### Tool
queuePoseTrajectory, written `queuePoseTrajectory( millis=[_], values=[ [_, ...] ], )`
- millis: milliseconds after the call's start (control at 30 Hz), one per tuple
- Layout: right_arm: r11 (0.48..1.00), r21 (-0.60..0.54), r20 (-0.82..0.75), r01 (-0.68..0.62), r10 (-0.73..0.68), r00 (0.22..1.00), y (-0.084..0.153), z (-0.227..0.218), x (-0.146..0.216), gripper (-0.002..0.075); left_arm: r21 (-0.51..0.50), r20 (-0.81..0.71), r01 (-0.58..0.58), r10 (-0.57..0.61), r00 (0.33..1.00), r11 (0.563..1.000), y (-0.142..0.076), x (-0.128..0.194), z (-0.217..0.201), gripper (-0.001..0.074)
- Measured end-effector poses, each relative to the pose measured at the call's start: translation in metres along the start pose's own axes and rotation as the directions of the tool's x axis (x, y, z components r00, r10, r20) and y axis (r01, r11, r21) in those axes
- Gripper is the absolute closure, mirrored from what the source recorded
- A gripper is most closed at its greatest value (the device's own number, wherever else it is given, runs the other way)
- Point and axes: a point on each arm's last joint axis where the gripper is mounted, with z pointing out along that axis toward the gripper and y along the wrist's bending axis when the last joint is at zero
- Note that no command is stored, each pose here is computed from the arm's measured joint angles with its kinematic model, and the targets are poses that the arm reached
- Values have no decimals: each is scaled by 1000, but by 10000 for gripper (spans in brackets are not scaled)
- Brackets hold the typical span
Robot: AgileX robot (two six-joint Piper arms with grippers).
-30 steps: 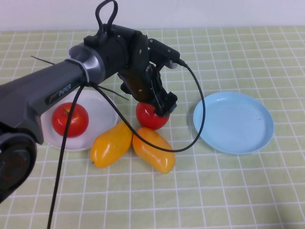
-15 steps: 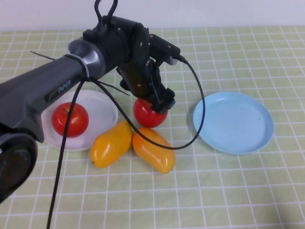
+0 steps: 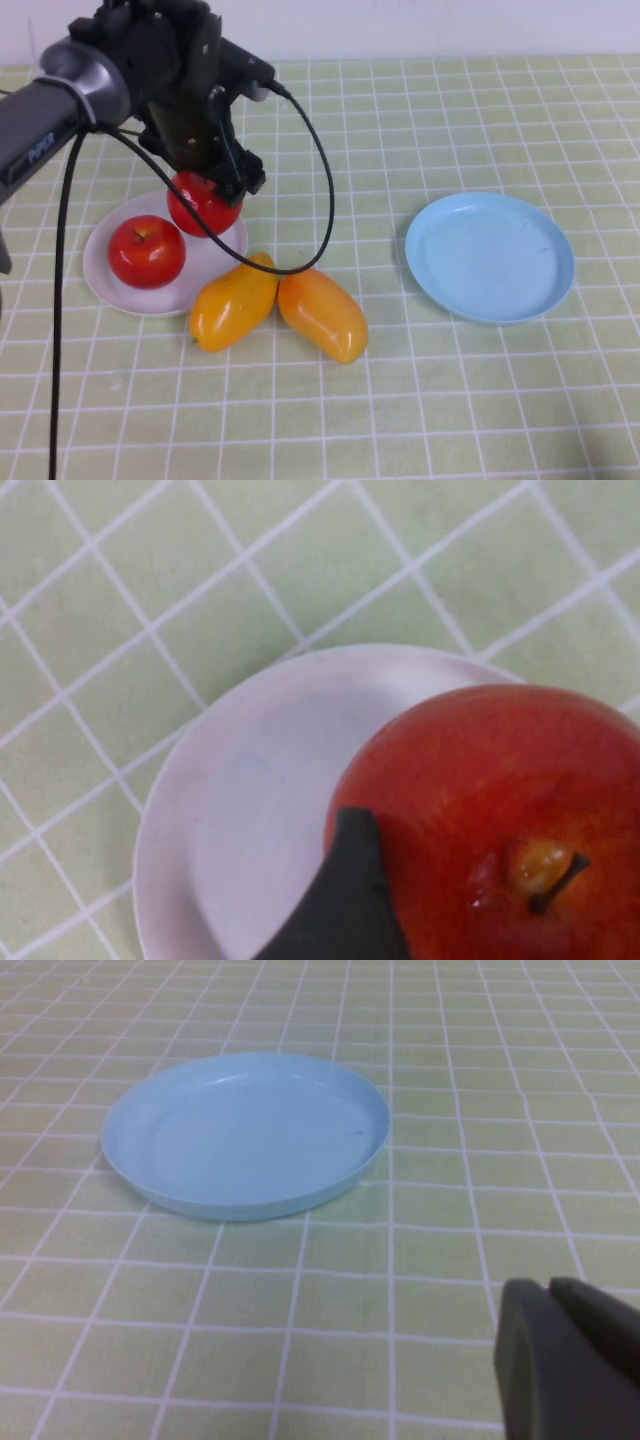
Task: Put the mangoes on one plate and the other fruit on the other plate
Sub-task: Put one type of fruit in the left plate, then put another type of fruit in the right plate
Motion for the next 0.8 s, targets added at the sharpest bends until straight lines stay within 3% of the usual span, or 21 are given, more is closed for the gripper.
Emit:
queuePoseTrajectory(
  millis=[367,533,800],
  values=[
    [1000,0,0,0,0,1000,0,0,0,743,12,-36,1,-1,999,1000,-1,1,30,164],
    [1000,0,0,0,0,1000,0,0,0,743,-8,-45,43,-43,998,999,1,2,30,69],
    [1000,0,0,0,0,1000,0,0,0,743,-76,-33,82,-85,996,994,12,8,-11,67]
  ],
)
